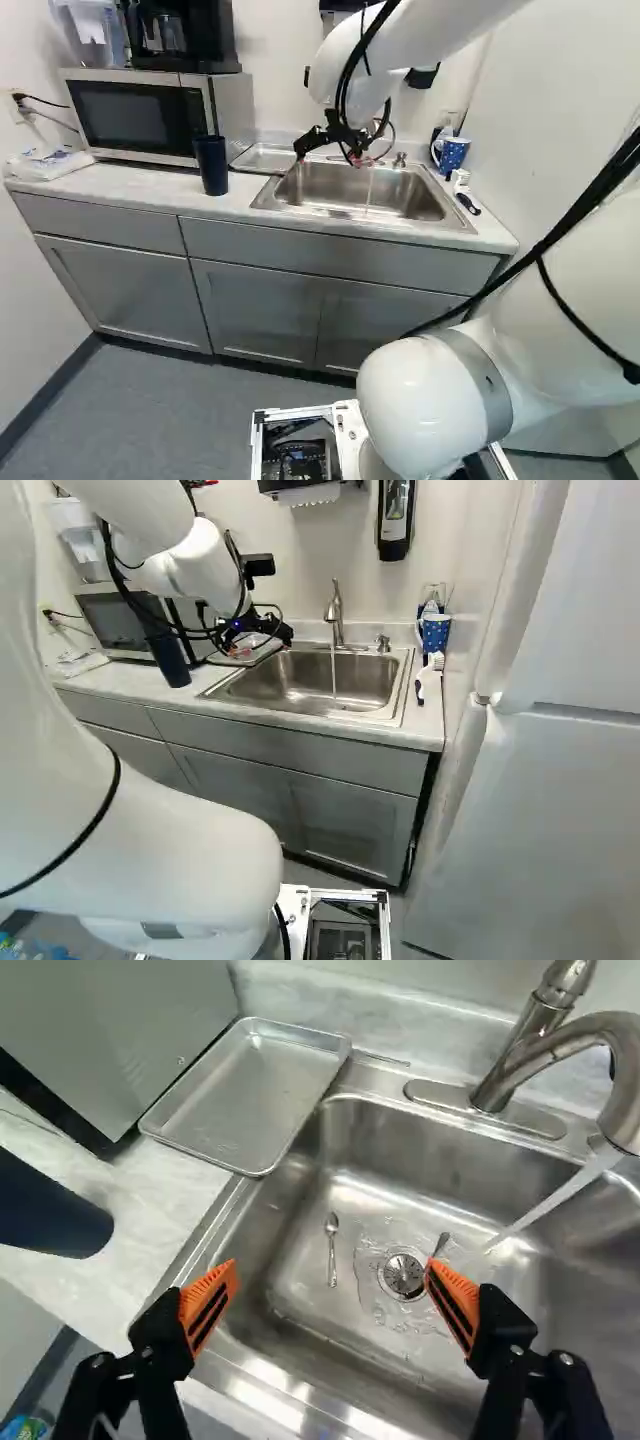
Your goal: Rinse the cup and place it in the tray
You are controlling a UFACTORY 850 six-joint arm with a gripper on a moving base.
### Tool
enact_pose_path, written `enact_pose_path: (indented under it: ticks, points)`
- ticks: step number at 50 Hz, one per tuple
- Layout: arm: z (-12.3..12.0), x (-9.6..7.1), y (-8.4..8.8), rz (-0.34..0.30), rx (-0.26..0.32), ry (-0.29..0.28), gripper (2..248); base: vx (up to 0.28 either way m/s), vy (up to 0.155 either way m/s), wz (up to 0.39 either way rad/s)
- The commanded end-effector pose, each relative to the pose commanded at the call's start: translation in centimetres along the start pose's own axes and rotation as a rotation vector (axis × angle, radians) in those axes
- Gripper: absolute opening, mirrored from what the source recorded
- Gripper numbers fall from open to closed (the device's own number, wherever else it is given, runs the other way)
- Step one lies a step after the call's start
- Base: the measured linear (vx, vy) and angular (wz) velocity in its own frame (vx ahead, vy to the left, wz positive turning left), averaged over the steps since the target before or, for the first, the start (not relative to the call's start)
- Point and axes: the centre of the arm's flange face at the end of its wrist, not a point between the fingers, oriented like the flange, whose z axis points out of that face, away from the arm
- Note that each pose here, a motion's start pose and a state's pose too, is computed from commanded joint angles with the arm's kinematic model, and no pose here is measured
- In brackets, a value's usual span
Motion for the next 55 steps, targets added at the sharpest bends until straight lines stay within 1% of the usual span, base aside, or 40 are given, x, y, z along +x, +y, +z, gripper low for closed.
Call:
enact_pose_path:
  ticks: [55]
  points:
    - [0.9,1.1,-8.6,-0.138,0.139,-0.006,247,0.0,0.0,0.0]
